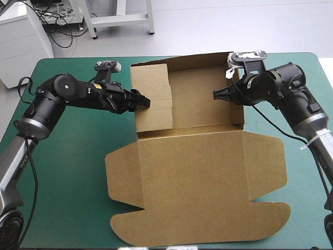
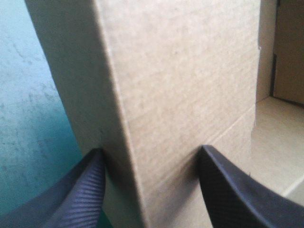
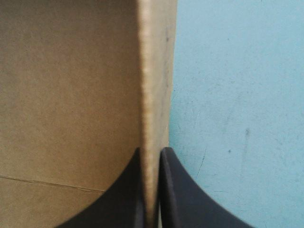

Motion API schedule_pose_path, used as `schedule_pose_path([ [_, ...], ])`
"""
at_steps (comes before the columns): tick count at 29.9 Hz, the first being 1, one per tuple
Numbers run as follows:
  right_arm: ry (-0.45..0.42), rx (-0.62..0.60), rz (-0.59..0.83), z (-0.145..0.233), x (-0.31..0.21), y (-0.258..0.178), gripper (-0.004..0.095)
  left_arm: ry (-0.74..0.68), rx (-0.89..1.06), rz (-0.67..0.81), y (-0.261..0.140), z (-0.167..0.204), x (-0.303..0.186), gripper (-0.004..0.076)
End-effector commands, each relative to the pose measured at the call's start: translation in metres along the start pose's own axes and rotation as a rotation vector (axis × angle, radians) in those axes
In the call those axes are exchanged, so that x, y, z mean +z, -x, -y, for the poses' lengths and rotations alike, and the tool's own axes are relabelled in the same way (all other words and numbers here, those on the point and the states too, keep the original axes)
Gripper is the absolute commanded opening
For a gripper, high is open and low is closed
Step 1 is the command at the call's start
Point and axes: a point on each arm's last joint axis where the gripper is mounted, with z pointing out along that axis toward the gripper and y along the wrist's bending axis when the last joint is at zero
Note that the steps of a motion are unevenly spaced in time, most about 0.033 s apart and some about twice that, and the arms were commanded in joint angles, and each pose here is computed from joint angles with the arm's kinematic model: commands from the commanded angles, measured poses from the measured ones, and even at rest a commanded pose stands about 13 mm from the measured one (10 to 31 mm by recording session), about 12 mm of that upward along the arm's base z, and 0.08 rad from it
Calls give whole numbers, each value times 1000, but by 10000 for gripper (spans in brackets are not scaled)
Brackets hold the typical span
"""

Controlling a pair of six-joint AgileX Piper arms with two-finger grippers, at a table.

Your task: Fold the box

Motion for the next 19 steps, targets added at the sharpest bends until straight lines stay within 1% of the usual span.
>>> schedule_pose_path([
  [1,83,29,128,-9,-24,10,-8,3,4,147,10,23,-15,415],
  [6,95,8,128,-16,-24,9,-8,34,41,213,12,33,-8,415],
  [11,73,-15,140,-25,-25,7,-8,65,61,210,13,31,-2,414],
  [19,77,-13,145,-29,-27,7,-8,88,56,181,13,23,10,414],
])
